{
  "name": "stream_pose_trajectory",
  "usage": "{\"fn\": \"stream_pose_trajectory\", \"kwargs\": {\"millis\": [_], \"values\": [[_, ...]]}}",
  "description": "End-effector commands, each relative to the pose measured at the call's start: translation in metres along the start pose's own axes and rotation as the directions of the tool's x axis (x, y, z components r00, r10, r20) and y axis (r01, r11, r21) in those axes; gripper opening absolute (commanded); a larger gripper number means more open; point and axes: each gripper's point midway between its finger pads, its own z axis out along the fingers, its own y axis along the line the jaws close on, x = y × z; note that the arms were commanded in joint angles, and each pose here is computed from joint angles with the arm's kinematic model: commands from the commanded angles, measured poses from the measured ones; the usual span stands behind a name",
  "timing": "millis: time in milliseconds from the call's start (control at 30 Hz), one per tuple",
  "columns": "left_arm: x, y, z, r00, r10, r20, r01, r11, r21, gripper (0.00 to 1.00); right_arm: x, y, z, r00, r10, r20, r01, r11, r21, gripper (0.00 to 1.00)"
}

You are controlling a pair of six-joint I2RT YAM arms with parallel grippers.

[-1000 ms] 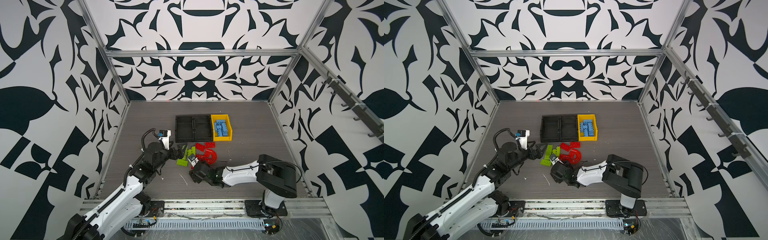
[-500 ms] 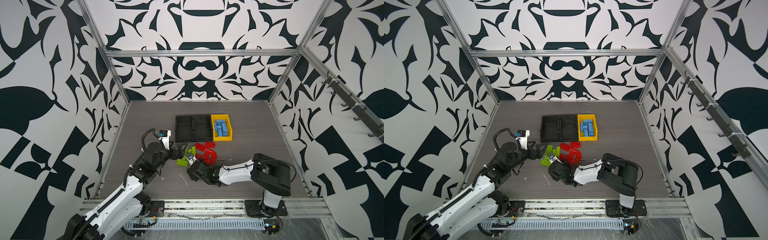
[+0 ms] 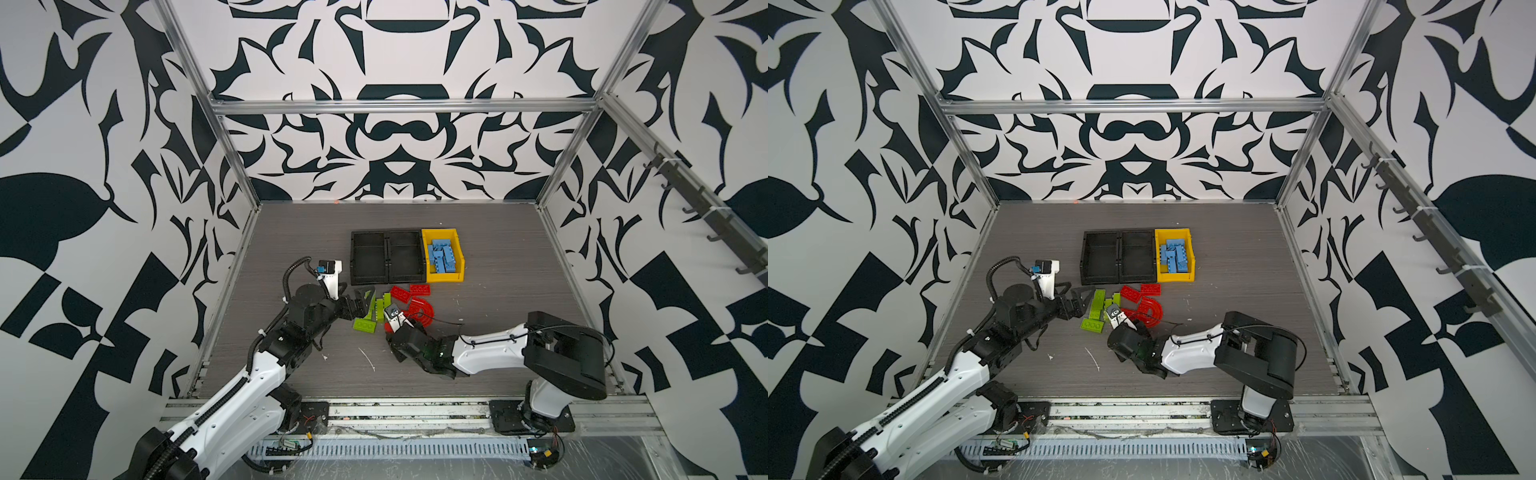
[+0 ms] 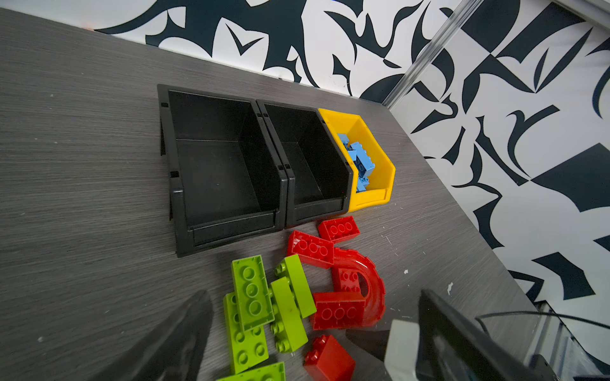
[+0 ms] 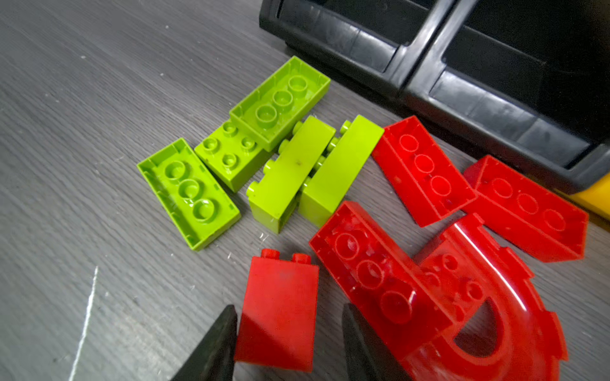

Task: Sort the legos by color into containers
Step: 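Lower the right gripper onto the red 2x2 brick and grasp it, then carry the red brick with the right gripper into the black bin beside the yellow bin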

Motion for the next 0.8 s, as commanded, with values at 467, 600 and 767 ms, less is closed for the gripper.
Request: {"fn": "stream_pose_trajectory", "kwargs": {"millis": [467, 600, 767], "values": [[0.0, -0.002, 0.0, 1.0, 0.002, 0.0, -0.002, 1.0, 0.014, 1.0, -0.012, 0.005, 0.013, 1.0, 0.006, 0.014, -0.007, 1.0, 0.027, 0.49], [0.0, -0.002, -0.001, 1.0, 0.002, 0.001, -0.002, 1.0, 0.016, 1.0, -0.013, 0.002, 0.008, 1.0, 0.009, 0.021, -0.01, 1.0, 0.029, 0.39], [0.001, -0.001, 0.0, 1.0, 0.002, -0.002, -0.002, 1.0, 0.012, 1.0, -0.017, -0.001, -0.005, 0.999, 0.018, 0.04, -0.019, 1.0, 0.011, 0.3]]}}
